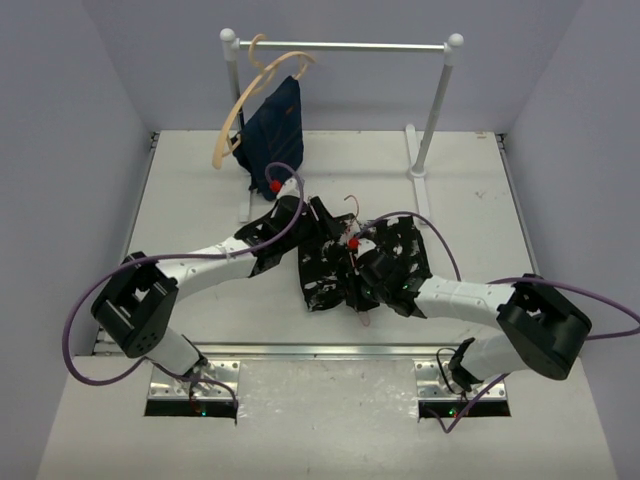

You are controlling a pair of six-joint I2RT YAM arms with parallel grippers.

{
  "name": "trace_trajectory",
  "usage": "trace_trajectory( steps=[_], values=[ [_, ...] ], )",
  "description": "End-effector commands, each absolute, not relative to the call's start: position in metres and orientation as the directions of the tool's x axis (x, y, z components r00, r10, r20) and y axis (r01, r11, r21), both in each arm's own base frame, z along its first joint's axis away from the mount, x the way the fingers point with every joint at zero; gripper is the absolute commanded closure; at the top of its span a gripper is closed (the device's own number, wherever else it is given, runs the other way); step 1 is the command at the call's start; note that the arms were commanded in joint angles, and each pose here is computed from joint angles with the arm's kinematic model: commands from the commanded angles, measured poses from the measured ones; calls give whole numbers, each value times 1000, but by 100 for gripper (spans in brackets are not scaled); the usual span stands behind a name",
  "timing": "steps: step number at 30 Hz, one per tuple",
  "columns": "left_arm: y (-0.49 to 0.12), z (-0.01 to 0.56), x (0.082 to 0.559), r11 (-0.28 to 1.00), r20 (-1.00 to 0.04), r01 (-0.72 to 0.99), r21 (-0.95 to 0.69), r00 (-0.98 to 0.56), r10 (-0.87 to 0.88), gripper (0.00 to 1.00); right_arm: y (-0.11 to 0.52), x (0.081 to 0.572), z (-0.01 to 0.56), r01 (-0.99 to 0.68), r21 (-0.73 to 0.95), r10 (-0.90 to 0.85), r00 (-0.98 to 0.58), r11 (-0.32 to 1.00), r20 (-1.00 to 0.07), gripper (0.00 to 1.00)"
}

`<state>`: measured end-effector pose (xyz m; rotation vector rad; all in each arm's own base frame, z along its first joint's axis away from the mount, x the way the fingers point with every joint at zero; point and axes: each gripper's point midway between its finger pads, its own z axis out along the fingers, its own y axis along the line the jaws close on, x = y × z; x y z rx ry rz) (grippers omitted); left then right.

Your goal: Place the trousers on the hanger

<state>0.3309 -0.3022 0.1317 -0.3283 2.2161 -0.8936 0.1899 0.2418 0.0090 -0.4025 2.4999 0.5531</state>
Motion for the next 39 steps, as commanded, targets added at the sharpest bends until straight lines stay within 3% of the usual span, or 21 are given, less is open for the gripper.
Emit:
trace_trajectory(
  steps=[1,3,6,14,23,29,34,39],
  values=[
    [-296,145,327,693,-517,42,-720,-698,-495,69,262,200,26,-412,320,-159,-790,853,-592,100],
    [-304,136,313,670,-469,51,-740,-753,-461,87,260,204,29,-396,311,-142,-784,864,-604,100],
    [-307,113,289,663,-398,18,-749,-811,-428,100,256,201,32,-396,304,-149,-787,866,-599,100],
    [-306,95,272,648,-375,26,-761,-833,-406,100,261,197,35,-422,320,-162,-782,849,-602,100],
    [-382,122,274,361,-328,220,-906,-904,-273,100,252,194,25,-409,268,-182,-780,872,-598,100],
    [-390,109,278,385,-309,205,-900,-923,-231,100,242,188,16,-421,242,-210,-776,874,-595,100],
    [-354,75,287,623,-344,120,-773,-904,-253,94,237,183,-1,-400,230,-218,-803,887,-555,100],
    [-286,99,297,757,-479,-11,-653,-769,-424,66,232,186,-3,-353,229,-171,-808,907,-564,100]
  ],
)
